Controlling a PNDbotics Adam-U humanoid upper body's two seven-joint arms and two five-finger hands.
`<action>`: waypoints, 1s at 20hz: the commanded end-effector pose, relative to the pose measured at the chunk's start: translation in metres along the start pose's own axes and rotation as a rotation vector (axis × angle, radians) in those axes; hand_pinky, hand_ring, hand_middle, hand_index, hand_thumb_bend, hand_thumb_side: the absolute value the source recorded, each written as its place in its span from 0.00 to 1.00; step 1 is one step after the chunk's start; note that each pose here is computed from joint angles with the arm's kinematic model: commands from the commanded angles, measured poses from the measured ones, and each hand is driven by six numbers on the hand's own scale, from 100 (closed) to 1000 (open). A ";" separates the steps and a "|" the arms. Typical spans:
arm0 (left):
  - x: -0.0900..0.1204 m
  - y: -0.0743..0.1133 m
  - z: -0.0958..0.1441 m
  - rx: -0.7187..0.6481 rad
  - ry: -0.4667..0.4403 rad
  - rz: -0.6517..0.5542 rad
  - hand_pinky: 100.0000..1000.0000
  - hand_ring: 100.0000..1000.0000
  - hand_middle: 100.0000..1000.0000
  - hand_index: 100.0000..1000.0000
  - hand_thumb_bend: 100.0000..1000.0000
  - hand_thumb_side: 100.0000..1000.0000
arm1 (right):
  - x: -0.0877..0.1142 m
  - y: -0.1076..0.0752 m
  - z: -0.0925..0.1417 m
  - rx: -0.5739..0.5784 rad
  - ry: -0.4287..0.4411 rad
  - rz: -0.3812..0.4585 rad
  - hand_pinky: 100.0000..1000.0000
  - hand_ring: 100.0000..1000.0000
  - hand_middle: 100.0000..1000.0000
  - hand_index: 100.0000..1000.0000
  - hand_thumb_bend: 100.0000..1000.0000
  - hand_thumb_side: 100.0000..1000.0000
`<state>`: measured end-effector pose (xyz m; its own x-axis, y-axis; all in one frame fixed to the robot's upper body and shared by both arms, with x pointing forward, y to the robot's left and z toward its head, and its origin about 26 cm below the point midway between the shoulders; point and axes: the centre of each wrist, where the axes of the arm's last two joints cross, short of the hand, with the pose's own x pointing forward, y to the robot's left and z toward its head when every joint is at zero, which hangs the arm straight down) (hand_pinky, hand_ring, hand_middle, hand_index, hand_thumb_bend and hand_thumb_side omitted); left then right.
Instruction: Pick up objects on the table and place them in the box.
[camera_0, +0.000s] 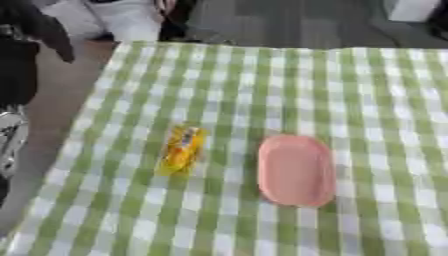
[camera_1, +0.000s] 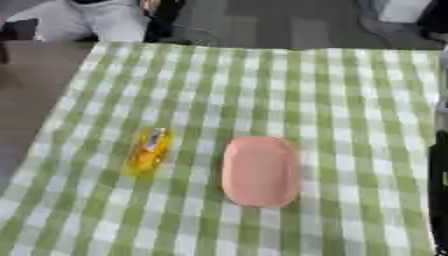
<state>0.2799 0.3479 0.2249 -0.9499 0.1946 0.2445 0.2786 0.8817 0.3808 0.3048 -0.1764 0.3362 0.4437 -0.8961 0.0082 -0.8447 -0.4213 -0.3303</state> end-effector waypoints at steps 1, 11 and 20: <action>0.005 0.004 -0.005 -0.170 -0.131 -0.067 0.28 0.47 0.60 0.69 0.12 0.31 | -0.002 0.000 -0.005 0.023 0.016 -0.007 0.41 0.54 0.61 1.00 0.00 1.00; 0.010 0.008 -0.001 -0.250 -0.080 -0.108 0.28 0.48 0.62 0.71 0.15 0.28 | -0.002 0.000 -0.006 0.018 0.029 -0.008 0.41 0.54 0.61 1.00 0.00 1.00; 0.033 0.034 0.003 -0.648 0.143 -0.297 0.35 0.56 0.71 0.79 0.43 0.29 | -0.001 0.001 -0.005 0.005 0.064 -0.006 0.42 0.55 0.62 1.00 0.00 1.00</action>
<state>0.2602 0.3822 0.2257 -0.9342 -0.1497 0.3239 0.1467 0.6663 0.7311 0.3046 -0.1753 0.3358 0.4363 -0.8988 0.0421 -0.8452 -0.4254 -0.3234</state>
